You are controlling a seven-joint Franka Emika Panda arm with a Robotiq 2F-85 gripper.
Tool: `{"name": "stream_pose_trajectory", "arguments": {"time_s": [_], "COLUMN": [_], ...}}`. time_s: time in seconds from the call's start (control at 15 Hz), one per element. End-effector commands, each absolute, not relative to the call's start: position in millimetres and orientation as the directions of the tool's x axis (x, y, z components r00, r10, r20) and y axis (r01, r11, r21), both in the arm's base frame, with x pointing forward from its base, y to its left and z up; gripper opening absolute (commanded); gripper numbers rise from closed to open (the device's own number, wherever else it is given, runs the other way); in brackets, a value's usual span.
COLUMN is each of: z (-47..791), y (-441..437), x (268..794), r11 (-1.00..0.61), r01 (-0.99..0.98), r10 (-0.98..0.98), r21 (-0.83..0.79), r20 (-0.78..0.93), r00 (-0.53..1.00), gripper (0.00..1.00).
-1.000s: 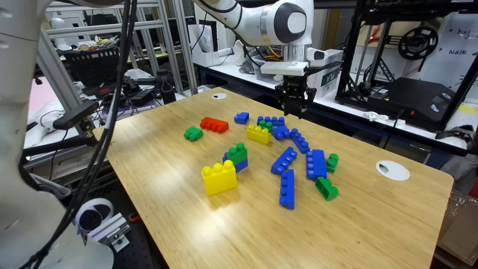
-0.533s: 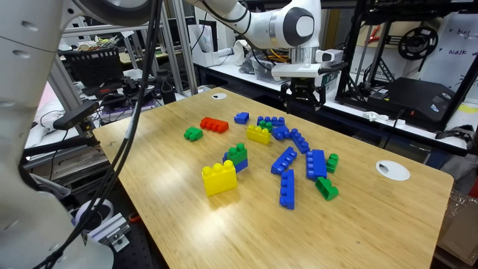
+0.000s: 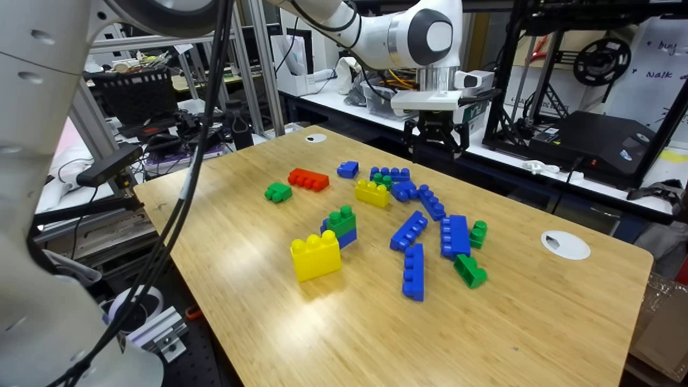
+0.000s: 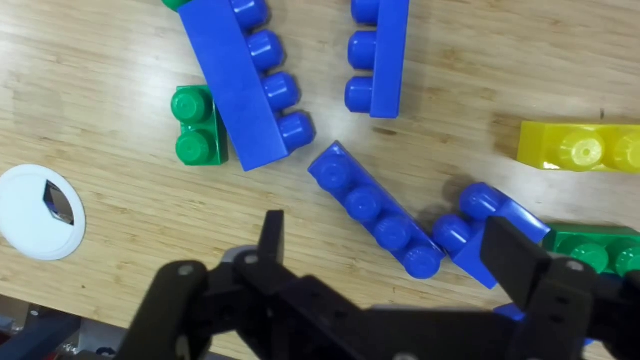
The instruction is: Place one block on top of the stacked blue and green blocks
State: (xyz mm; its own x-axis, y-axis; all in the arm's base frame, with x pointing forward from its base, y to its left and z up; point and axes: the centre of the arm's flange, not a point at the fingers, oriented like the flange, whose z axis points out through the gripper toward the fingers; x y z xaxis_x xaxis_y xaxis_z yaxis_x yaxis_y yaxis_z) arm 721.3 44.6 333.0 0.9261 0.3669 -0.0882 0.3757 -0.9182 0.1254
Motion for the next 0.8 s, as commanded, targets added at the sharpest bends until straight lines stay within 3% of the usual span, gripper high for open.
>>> {"name": "stream_pose_trajectory", "arguments": {"time_s": [0.0, 0.73], "z": [330, 295], "y": [47, 58], "x": [721, 720], "r11": [-0.9, -0.755], "r01": [0.416, 0.65], "r10": [0.411, 0.653], "r21": [0.128, 0.089], "r20": [-0.065, 0.006], "r00": [0.909, 0.757], "gripper": [1.0, 1.0]}}
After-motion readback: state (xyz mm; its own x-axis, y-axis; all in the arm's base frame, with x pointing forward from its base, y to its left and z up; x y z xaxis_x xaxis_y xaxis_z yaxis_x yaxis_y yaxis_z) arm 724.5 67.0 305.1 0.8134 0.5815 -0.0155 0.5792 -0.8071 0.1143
